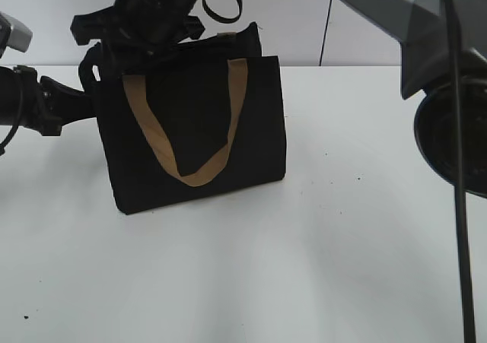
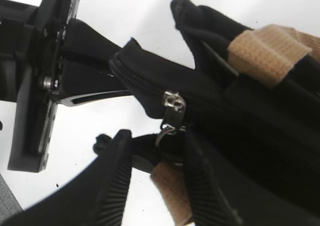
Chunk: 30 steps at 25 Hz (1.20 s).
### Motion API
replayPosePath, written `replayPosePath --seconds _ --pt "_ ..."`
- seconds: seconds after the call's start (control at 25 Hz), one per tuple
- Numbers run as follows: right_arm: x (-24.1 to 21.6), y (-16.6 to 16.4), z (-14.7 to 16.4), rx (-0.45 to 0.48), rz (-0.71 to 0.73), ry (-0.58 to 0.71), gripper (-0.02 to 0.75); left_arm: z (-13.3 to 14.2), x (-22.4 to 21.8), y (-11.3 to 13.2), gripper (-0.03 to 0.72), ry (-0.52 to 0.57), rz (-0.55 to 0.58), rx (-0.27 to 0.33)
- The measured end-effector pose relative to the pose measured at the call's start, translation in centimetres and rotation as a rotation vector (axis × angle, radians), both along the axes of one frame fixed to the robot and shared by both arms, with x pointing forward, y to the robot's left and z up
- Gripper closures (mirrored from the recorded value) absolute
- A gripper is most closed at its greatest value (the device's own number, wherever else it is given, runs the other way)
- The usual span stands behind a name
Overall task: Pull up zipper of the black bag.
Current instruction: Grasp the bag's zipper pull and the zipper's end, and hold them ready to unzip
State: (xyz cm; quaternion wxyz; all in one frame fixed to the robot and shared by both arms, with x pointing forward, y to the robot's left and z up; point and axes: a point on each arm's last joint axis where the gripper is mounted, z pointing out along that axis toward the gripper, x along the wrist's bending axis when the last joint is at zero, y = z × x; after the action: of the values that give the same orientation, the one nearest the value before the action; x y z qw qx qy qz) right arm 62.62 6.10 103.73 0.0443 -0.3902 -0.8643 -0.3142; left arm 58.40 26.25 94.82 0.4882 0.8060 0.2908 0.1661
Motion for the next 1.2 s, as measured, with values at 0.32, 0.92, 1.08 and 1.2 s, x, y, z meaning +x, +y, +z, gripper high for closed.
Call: replayPosePath --seconds 0.32,0.92,1.08,1.2 --pt "1.0 -1.1 0.0 0.029 -0.132 0.081 0.421 0.0 0.0 0.0 0.664 0.0 0.0 0.0" --pt "2.0 -2.5 0.9 0.059 -0.236 0.104 0.42 0.0 0.0 0.0 0.664 0.0 -0.003 -0.003" --pt "1.9 -2.4 0.9 0.067 -0.235 0.112 0.42 0.0 0.0 0.0 0.664 -0.001 -0.003 -0.003" --pt "1.8 -2.2 1.0 0.07 -0.23 0.115 0.42 0.0 0.0 0.0 0.664 -0.001 -0.003 -0.003"
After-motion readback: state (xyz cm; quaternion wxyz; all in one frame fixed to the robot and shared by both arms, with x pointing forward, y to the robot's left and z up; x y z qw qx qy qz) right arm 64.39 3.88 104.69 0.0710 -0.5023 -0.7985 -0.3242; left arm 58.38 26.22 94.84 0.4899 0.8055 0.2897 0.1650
